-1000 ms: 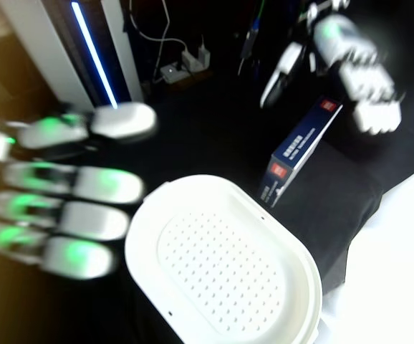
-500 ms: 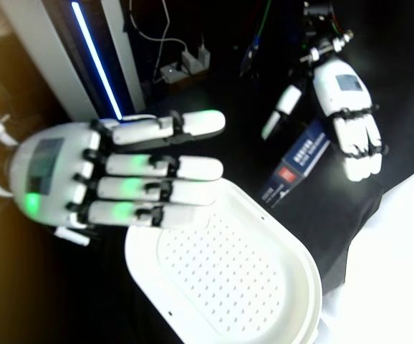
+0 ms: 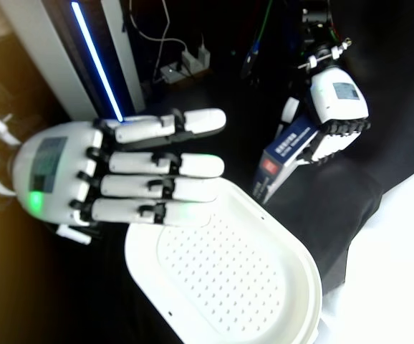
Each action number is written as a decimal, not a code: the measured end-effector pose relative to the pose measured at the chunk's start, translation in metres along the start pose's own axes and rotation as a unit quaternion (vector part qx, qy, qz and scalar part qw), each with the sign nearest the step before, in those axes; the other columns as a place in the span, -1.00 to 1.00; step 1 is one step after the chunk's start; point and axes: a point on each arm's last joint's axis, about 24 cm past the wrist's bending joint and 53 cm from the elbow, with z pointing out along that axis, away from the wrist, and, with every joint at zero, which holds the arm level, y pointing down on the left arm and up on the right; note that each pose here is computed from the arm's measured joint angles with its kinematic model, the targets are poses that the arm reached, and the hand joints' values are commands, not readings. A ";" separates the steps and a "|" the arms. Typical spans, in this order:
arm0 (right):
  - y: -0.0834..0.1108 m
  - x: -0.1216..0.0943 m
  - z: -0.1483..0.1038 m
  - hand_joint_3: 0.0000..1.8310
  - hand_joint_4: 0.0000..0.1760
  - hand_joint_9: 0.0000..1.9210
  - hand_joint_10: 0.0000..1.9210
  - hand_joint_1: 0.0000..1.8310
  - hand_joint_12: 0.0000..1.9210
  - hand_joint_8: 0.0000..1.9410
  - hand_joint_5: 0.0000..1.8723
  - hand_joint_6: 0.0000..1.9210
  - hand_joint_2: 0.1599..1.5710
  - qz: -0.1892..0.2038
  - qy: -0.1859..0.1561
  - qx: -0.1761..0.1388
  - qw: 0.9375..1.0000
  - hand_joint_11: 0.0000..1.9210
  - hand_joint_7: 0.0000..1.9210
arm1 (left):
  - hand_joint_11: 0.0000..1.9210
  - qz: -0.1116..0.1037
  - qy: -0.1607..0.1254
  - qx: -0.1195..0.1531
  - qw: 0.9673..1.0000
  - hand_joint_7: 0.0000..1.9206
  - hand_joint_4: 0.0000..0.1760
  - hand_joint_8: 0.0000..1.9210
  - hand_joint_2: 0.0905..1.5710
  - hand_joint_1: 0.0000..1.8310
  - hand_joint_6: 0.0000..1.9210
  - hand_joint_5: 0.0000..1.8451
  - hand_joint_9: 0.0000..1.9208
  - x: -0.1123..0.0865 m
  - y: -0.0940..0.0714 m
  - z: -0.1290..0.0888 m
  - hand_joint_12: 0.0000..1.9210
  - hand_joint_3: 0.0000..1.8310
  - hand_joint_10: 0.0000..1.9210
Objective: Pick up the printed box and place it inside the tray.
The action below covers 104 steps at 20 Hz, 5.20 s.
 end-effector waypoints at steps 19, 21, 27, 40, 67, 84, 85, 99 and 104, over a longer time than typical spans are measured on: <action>-0.001 0.006 0.007 -1.00 1.00 -0.86 -0.99 -0.45 -0.07 -1.00 -1.00 -1.00 -0.43 0.008 -0.005 -0.004 1.000 -1.00 -0.87 | 0.25 0.043 -0.165 0.126 0.977 0.17 -1.00 0.03 0.35 0.40 -0.14 0.02 0.40 -0.129 -0.092 -0.061 0.50 -1.00 0.00; 0.001 0.008 0.008 -0.99 1.00 -0.87 -1.00 -0.42 -0.14 -1.00 -1.00 -1.00 -0.40 0.010 -0.004 -0.007 1.000 -1.00 -0.87 | 0.28 0.049 -0.182 0.157 0.969 0.34 -1.00 -0.19 0.35 0.30 -0.08 0.11 0.45 -0.131 -0.114 -0.070 0.48 -1.00 0.07; 0.016 0.009 0.025 -0.99 0.88 -0.91 -1.00 -0.35 -0.31 -1.00 -1.00 -1.00 -0.32 0.029 -0.021 -0.029 0.999 -1.00 -0.91 | 0.31 0.034 -0.225 0.215 0.950 0.35 -1.00 -0.20 0.31 0.30 -0.17 0.18 0.46 -0.130 -0.147 -0.094 0.51 -1.00 0.07; 0.024 0.027 0.038 -0.98 -1.00 -0.23 -0.91 -0.15 0.08 -0.96 -0.48 -0.97 0.12 0.069 -0.036 -0.044 0.996 -0.46 -0.30 | 0.25 -0.020 -0.208 0.246 0.947 0.18 -1.00 0.04 0.33 0.41 -0.35 0.12 0.38 -0.082 -0.170 -0.080 0.56 -1.00 0.05; 0.031 0.000 0.033 -1.00 -1.00 0.54 0.45 0.28 0.81 0.03 0.13 -0.10 0.29 0.070 -0.063 -0.068 0.993 0.43 0.45 | -1.00 -0.042 -0.204 0.225 0.952 -1.00 -0.50 -1.00 0.11 -1.00 -1.00 -1.00 -1.00 -0.076 -0.142 -0.083 -0.31 -1.00 -1.00; 0.042 -0.048 0.028 -1.00 -1.00 0.32 0.87 0.28 0.99 0.73 0.17 -0.13 0.27 -0.147 -0.071 -0.030 0.986 0.36 0.09 | -1.00 -0.109 -0.269 0.168 0.942 -0.93 -1.00 -1.00 0.05 -1.00 -1.00 -1.00 -0.97 -0.084 -0.056 -0.162 0.57 -1.00 -0.99; 0.043 -0.042 0.029 -1.00 -1.00 0.26 0.52 0.28 0.78 0.40 0.15 -0.10 0.28 -0.174 -0.063 -0.025 0.982 0.24 0.09 | -1.00 -0.108 -0.270 0.173 0.941 -0.93 -1.00 -1.00 0.03 -1.00 -1.00 -1.00 -0.96 -0.081 -0.058 -0.166 0.59 -1.00 -0.99; 0.016 -0.028 0.038 -1.00 -1.00 0.06 0.46 0.27 0.66 0.40 0.08 0.02 0.33 -0.285 -0.006 0.036 0.958 -0.02 0.06 | -1.00 -0.152 -0.265 0.133 0.943 -0.96 -1.00 -1.00 0.06 -1.00 -1.00 -1.00 -1.00 -0.056 -0.027 -0.181 0.48 -0.99 -1.00; 0.002 -0.033 0.037 -1.00 -1.00 0.01 0.51 0.26 0.81 0.35 0.04 0.03 0.35 -0.291 0.001 0.056 0.955 0.01 0.03 | -1.00 -0.166 -0.266 0.133 0.940 -0.94 -1.00 -1.00 0.08 -1.00 -1.00 -1.00 -1.00 -0.051 -0.024 -0.184 0.71 -0.99 -1.00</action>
